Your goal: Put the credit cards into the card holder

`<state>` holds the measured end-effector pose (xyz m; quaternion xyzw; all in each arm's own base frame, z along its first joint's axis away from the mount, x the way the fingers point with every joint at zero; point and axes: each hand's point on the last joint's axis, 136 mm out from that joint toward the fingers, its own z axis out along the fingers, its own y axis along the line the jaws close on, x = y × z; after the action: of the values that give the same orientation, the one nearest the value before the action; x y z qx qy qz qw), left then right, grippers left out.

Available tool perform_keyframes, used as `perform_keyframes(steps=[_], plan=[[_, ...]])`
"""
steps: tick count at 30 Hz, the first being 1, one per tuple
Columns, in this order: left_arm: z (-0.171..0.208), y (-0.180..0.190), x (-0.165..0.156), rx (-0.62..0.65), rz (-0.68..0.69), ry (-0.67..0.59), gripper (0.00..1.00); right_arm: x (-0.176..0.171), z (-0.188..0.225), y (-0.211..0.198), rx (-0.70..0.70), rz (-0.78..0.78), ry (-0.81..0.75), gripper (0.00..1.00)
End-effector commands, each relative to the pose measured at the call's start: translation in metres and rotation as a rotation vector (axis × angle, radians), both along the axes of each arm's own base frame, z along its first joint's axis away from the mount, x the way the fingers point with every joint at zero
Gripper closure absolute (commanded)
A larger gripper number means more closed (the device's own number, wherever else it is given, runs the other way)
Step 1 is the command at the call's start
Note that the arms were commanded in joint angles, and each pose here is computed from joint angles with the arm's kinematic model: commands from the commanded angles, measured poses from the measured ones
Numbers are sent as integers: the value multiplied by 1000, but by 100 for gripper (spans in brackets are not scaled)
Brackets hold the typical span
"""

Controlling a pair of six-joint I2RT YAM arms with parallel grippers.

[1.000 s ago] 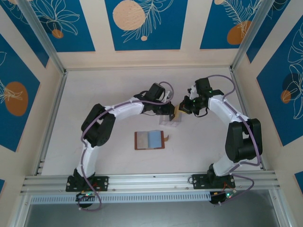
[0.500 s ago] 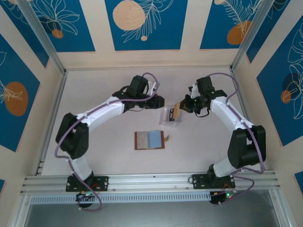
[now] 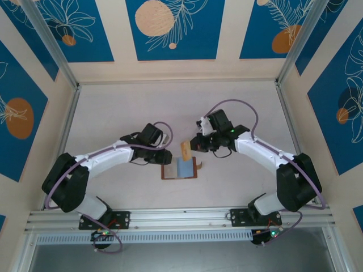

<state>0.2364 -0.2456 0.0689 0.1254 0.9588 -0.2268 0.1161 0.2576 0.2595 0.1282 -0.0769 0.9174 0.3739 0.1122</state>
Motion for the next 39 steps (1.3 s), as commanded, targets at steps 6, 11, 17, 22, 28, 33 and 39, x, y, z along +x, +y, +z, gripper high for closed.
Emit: perform_keyframes(steps=[6, 11, 17, 22, 28, 33, 39], plan=[[-24, 5, -6, 78, -6, -25, 61, -7, -15, 27, 126, 17, -39, 100], [-34, 1, -6, 97, -11, -30, 61, -9, -29, 26, 129, -4, -35, 100], [-54, 5, -10, 170, -4, -23, 61, -13, -41, 24, 128, -11, -21, 100], [-63, 13, -15, 199, 19, -17, 63, -15, -50, 21, 116, -24, -16, 100], [-69, 22, -21, 221, 42, -10, 65, -16, -56, 15, 106, -52, -21, 100], [-72, 23, -24, 225, 44, -2, 66, -19, -61, 16, 127, -68, -12, 100], [-76, 23, -26, 227, 41, 6, 66, -21, -55, 15, 171, -96, -13, 100]])
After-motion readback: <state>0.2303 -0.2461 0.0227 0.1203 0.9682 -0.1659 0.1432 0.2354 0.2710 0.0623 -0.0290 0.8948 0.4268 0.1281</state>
